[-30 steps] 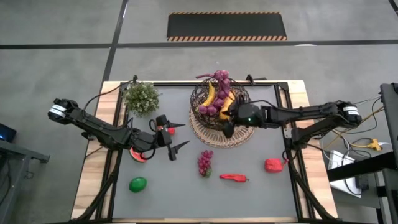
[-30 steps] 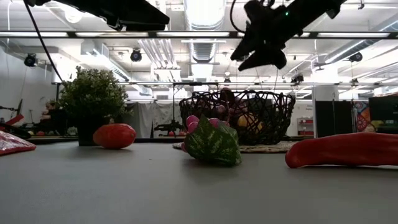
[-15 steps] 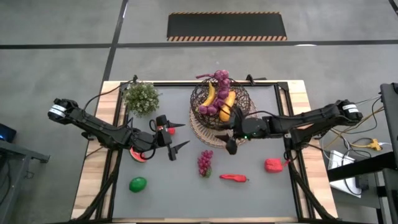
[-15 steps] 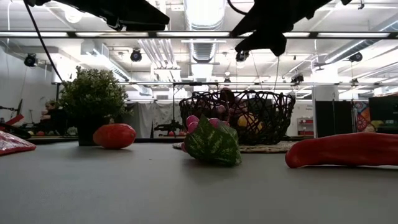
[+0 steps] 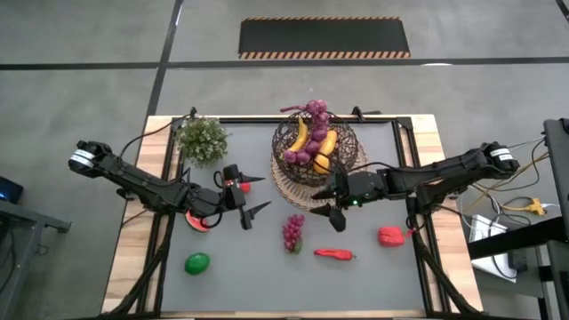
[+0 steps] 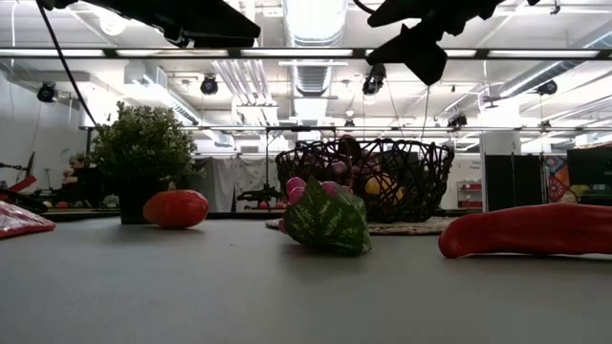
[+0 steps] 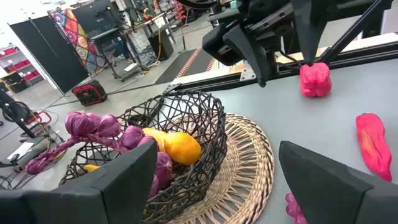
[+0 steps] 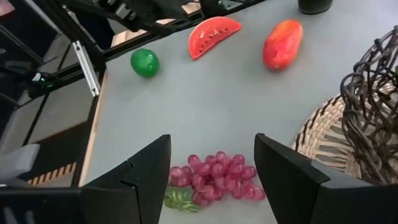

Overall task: Build produce basket
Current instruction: Put the chili pepper into the black wire basket

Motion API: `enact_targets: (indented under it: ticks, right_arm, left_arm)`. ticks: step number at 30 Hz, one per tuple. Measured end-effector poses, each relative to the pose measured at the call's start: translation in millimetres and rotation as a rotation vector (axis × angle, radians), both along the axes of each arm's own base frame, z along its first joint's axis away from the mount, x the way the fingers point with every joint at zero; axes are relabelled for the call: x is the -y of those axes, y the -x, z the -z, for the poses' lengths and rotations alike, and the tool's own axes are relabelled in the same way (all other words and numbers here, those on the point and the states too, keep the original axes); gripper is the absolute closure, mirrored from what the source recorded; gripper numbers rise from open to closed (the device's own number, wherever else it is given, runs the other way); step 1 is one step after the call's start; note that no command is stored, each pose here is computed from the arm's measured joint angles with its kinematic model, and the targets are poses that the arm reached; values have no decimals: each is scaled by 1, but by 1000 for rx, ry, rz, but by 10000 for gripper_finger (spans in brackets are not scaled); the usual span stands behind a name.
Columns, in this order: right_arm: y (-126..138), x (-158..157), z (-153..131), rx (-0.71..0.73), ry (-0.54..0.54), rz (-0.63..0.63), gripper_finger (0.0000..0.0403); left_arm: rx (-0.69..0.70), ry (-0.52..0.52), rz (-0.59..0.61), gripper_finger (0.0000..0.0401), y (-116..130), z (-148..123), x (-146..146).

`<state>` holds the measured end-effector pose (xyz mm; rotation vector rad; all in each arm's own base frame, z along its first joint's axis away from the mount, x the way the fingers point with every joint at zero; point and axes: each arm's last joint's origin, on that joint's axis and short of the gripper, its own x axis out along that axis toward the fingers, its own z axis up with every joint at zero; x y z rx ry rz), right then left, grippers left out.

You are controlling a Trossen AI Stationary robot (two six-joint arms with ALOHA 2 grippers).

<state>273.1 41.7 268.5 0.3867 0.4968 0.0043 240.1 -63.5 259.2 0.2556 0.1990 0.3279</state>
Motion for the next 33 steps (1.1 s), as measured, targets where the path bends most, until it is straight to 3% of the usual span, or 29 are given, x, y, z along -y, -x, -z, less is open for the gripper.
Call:
enact_targets:
  ticks: [7,17,27,33]
  right_arm:
    - [1,-6,0,-6,-20,-18,188]
    - [4,-19,0,-40,-178,-108,188]
    - [9,-38,0,-51,-191,-184,188]
    - [14,-54,0,-75,-252,-211,188]
  left_arm:
    - [2,1,-1,83,0,0,0]
    - [2,0,-8,83,0,0,0]
    - [17,38,-14,83,0,0,0]
    - [20,48,-13,83,0,0,0]
